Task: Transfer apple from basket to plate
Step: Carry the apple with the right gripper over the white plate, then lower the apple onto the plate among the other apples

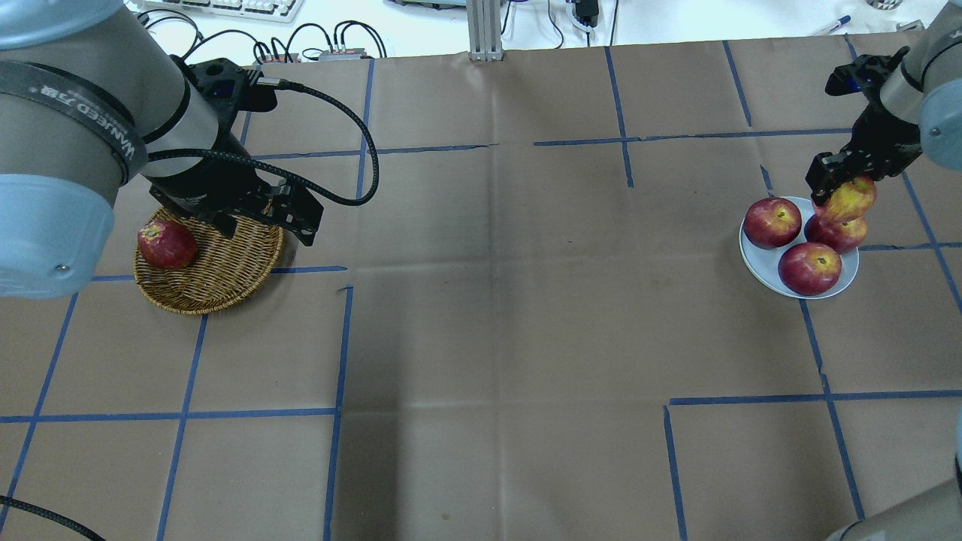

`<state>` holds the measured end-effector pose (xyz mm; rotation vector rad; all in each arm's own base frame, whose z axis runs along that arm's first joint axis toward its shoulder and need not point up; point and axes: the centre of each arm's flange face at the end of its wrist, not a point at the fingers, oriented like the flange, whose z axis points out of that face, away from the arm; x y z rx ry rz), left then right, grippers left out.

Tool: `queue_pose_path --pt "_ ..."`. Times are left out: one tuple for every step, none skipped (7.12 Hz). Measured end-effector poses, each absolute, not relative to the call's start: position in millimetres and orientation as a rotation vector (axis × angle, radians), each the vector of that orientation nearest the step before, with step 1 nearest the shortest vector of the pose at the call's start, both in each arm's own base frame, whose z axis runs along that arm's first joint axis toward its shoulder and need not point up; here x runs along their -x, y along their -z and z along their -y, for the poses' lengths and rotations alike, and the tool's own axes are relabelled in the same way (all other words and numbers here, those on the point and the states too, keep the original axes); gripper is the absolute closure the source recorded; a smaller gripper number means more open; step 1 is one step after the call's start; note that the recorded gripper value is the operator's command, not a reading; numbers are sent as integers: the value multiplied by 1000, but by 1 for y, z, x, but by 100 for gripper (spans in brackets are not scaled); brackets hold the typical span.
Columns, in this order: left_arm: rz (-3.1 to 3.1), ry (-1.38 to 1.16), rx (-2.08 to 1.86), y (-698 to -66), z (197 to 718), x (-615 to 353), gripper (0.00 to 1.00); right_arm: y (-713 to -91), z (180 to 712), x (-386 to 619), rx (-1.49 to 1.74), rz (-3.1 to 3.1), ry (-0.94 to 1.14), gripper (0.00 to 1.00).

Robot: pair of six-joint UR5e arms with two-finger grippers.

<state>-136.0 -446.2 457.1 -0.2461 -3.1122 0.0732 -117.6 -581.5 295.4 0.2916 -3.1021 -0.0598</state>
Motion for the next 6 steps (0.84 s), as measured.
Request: queue_pose_path --pt "3112 -66 244 -455 445 136 2 -285 578 116 -288 3096 43 51" --pt "3111 -57 244 -452 443 136 1 -277 576 115 -288 3091 29 50" --pt "3110 -51 244 -449 443 137 1 -270 575 114 -290 3089 27 50" --pt "3109 -46 244 -448 443 137 1 -267 574 114 -290 3088 28 46" --pt "3109 -42 243 -447 443 137 2 -266 574 114 -289 3088 29 13" --pt "3110 -40 242 -446 443 137 2 -263 574 114 -286 3089 34 0"
